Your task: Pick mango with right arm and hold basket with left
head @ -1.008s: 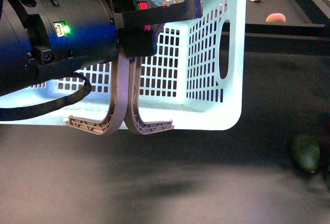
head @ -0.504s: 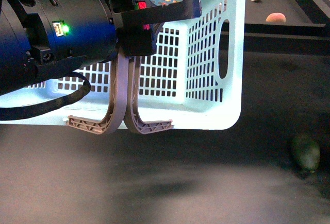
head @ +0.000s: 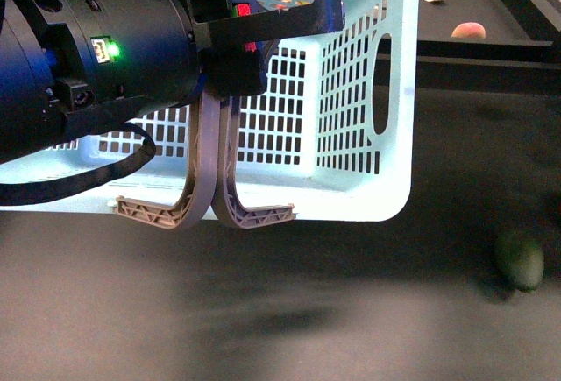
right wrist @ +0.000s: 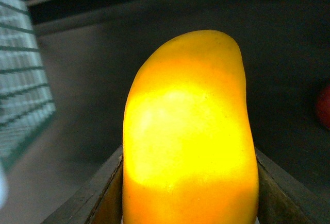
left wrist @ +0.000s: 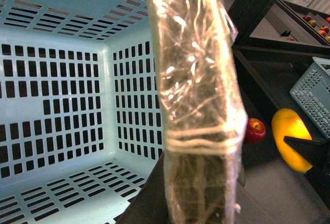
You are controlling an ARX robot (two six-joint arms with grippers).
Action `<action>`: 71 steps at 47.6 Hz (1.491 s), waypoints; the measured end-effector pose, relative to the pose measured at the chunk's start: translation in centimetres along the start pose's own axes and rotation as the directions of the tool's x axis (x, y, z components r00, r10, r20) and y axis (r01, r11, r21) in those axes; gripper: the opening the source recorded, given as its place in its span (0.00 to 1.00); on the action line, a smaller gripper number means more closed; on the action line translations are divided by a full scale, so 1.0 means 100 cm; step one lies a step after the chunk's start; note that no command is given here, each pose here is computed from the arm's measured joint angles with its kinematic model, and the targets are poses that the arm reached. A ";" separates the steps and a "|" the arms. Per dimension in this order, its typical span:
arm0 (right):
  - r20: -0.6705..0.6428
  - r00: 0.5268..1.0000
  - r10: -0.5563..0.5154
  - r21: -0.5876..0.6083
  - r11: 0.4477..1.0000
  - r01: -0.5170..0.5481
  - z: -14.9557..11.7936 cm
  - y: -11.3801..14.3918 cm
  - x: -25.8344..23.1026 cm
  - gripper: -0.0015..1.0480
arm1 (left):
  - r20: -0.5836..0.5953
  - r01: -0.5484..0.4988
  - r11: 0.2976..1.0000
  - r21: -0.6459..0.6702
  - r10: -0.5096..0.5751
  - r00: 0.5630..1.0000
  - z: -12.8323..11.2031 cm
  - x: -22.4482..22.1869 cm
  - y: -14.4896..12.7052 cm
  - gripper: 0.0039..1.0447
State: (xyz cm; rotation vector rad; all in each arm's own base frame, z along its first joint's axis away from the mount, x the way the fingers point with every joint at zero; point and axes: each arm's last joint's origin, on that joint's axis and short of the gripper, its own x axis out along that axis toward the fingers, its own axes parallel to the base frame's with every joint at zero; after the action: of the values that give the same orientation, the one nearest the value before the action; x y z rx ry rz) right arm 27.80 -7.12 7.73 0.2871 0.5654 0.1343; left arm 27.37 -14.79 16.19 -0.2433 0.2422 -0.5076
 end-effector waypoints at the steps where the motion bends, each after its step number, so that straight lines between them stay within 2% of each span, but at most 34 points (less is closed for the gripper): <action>1: 0.009 1.000 0.030 -0.003 1.000 -0.030 0.004 0.008 -0.003 0.55 | 0.000 0.000 1.000 0.000 0.000 1.000 0.000 0.000 0.000 0.08; 6: 0.068 0.983 0.168 -0.035 0.985 -0.166 0.028 0.054 -0.020 0.55 | 0.000 0.000 1.000 0.000 0.000 1.000 0.000 0.000 0.000 0.08; 12: 0.107 0.953 0.284 -0.064 0.958 -0.278 0.043 0.099 -0.031 0.55 | 0.000 0.000 1.000 0.000 0.000 1.000 0.000 0.000 0.000 0.08; 28: 0.044 0.917 0.397 -0.084 0.916 -0.393 0.036 0.170 -0.014 0.55 | 0.000 0.000 1.000 -0.001 0.000 1.000 0.000 0.000 0.000 0.08; 40: 0.005 0.922 0.388 -0.057 0.920 -0.387 0.032 0.195 0.025 0.55 | 0.000 0.001 1.000 0.000 -0.001 1.000 0.000 0.000 0.000 0.08; 58: -0.024 0.929 0.368 -0.034 0.929 -0.369 0.021 0.208 0.074 0.55 | 0.000 0.000 1.000 0.000 0.000 1.000 0.000 0.000 0.000 0.08; 69: 0.008 0.928 0.372 -0.036 0.928 -0.371 0.023 0.210 0.076 0.92 | 0.000 0.001 1.000 0.000 -0.001 1.000 0.000 0.000 0.000 0.08; 71: 0.029 0.926 0.376 -0.035 0.927 -0.375 0.026 0.209 0.071 0.94 | -0.005 0.001 1.000 0.004 -0.001 1.000 -0.001 0.000 0.000 0.08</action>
State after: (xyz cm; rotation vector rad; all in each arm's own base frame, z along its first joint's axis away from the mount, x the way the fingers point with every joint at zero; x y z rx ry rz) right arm 34.18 13.64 12.62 0.3668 0.4680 0.5078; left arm 27.34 -14.78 16.13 -0.2384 0.2456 -0.5097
